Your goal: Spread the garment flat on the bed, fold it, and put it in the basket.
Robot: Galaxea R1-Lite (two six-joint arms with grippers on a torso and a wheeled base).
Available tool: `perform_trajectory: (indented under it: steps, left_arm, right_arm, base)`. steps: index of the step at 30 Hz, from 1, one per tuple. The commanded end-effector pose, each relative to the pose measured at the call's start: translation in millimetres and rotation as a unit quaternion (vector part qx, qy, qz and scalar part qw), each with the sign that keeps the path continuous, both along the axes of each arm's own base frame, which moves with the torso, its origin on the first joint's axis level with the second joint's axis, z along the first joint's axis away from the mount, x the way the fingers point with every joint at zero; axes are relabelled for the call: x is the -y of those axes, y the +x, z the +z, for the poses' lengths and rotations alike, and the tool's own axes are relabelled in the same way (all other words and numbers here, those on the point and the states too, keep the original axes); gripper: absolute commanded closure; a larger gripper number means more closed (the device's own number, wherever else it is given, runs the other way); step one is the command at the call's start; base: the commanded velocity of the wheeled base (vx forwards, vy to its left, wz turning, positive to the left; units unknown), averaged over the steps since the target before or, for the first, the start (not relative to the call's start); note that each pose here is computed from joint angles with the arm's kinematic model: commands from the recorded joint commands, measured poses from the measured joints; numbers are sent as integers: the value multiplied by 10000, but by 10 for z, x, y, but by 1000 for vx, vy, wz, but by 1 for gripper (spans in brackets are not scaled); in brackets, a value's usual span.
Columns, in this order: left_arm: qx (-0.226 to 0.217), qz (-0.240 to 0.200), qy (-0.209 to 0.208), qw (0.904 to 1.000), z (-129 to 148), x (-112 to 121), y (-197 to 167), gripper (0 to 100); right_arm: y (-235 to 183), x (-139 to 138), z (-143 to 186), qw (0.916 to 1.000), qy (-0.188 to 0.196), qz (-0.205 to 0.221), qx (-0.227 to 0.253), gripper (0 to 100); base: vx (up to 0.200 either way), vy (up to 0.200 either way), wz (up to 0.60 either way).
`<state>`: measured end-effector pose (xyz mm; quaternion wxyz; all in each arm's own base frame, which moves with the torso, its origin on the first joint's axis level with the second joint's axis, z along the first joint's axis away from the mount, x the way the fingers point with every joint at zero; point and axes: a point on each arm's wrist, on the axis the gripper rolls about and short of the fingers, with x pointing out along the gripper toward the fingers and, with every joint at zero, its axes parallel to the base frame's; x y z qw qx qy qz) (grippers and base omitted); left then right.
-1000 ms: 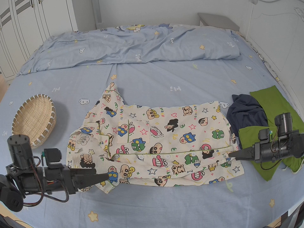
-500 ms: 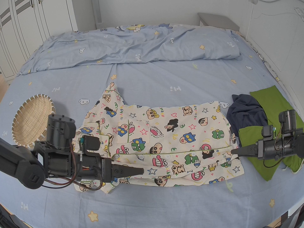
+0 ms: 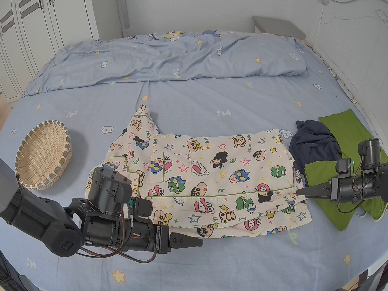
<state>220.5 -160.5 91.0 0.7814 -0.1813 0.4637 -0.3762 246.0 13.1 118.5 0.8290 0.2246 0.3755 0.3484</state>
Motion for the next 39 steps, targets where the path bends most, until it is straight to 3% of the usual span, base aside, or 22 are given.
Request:
perform_trajectory:
  steps: [1,5,9,25,39]
  left_arm:
    - [-104,-103,64,9999,-60,51,-37,0]
    - [-151,-46,245,9996,-154,96,-19,0]
    - [107,453,576,9973,-261,173,61,0]
    - [204,923,23,9955,-268,250,188,0]
    - [756,1443,-269,9863,-237,255,355,0]
  right_arm:
    - [-4,-5,-3,10000,3,13,-2,0]
    - [-4,-5,-3,10000,3,13,-2,0]
    - [-6,-5,-5,10000,3,13,-2,0]
    - [-15,-5,-16,10000,8,18,-17,0]
    - [-15,-6,-16,10000,16,33,-11,0]
  base:
    - [0,0,0]
    - [0,0,0]
    - [0,0,0]
    - [0,0,0]
    - [0,0,0]
